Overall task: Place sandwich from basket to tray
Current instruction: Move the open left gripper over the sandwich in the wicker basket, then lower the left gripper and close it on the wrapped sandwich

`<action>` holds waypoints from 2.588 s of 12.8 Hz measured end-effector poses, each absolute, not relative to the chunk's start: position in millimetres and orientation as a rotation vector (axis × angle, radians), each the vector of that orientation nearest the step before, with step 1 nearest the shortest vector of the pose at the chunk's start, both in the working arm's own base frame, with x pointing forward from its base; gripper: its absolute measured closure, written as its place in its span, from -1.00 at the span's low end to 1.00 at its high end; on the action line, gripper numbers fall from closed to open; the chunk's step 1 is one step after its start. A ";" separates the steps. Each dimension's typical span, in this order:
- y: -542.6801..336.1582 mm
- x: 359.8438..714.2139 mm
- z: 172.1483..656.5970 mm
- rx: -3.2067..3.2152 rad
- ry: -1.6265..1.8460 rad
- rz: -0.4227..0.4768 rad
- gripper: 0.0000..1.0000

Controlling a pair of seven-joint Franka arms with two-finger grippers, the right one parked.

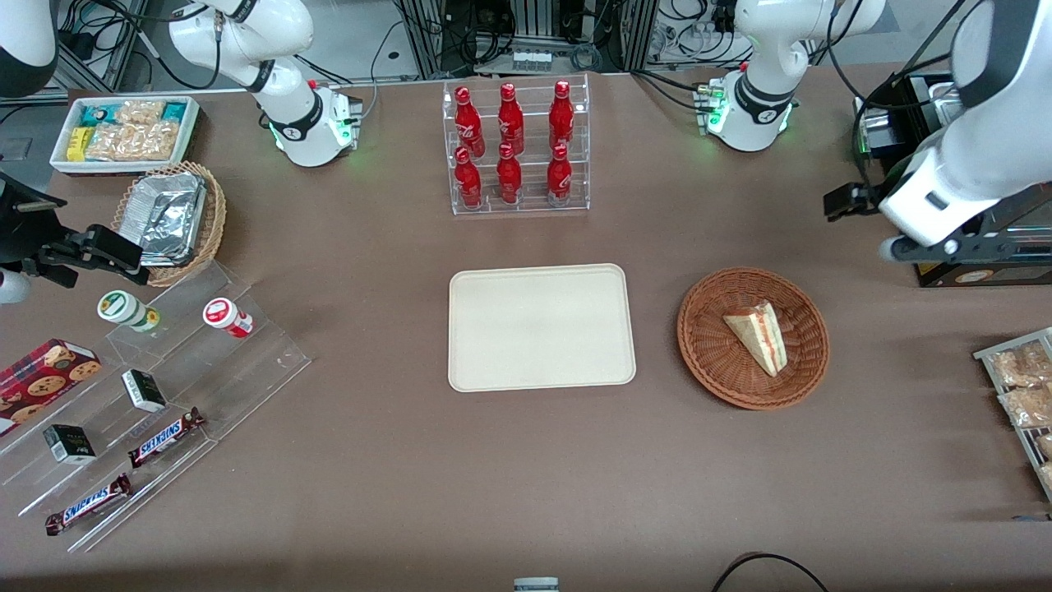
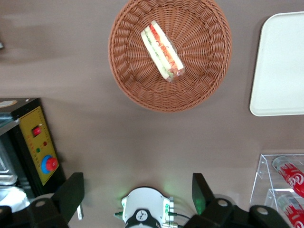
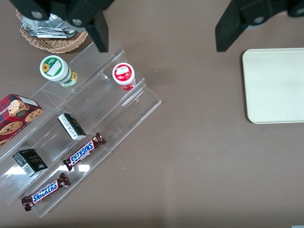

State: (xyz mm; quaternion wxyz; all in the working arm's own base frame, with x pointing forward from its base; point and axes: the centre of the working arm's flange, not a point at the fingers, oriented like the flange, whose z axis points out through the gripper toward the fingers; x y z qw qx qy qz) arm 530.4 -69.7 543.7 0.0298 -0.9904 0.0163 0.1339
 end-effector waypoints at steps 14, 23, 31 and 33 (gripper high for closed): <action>-96.5 516.0 344.5 -3.100 -0.121 0.144 -1.00; -102.6 524.2 305.9 -3.003 -0.896 0.020 -1.00; -97.7 524.6 259.7 -2.979 -0.919 0.103 -0.31; -97.3 526.9 262.8 -2.981 -0.922 0.093 0.15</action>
